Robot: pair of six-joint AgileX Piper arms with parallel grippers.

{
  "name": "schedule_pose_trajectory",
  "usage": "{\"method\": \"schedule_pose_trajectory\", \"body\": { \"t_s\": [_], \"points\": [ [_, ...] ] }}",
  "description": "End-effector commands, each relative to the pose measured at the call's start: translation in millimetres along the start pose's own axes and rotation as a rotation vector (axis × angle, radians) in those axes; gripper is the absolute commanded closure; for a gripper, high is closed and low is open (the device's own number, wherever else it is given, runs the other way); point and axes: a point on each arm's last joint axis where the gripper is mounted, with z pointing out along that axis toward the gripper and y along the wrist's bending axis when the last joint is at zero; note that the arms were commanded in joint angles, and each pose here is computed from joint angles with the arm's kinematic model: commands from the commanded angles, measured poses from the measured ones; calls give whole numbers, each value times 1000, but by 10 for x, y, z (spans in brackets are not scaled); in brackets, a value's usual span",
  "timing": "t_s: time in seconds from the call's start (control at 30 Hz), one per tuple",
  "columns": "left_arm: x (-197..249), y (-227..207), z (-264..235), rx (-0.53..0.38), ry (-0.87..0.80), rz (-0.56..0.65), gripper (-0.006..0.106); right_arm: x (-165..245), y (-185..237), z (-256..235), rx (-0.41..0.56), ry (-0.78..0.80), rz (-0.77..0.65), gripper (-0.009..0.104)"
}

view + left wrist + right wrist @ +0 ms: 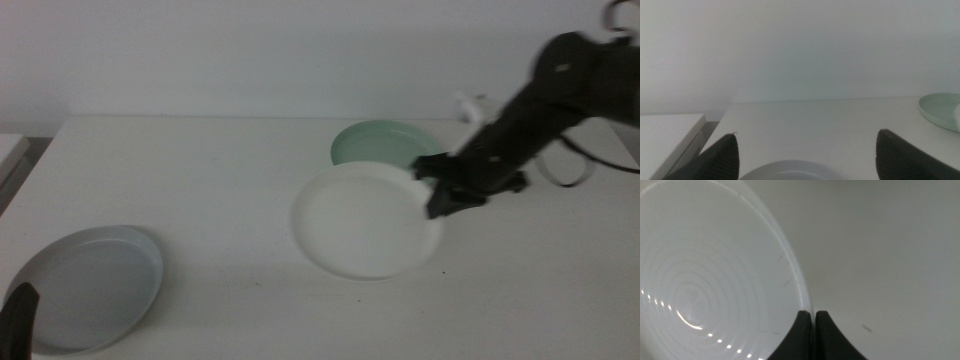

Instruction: Stack the three bowls on top of each other.

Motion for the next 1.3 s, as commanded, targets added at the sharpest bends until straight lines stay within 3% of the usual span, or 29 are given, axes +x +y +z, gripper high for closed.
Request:
{"method": "schedule_pose_trajectory", "body": {
  "t_s": [0.0,0.47,0.93,1.1,1.27],
  "points": [
    [-9,-1,-3,2,-13,-3,7,-76,113,147,-14,18,-5,97],
    [-9,-1,-3,2,-13,-3,7,-253,48,803,-39,80,27,97],
    [-9,-1,-3,2,-13,-3,7,-289,39,820,-35,36,8,97],
    [-9,-1,-3,2,-13,-3,7,-280,40,819,-36,46,-4,74],
    [-9,-1,-3,2,-13,-3,7,-290,54,787,-39,42,-9,29]
  ]
}}
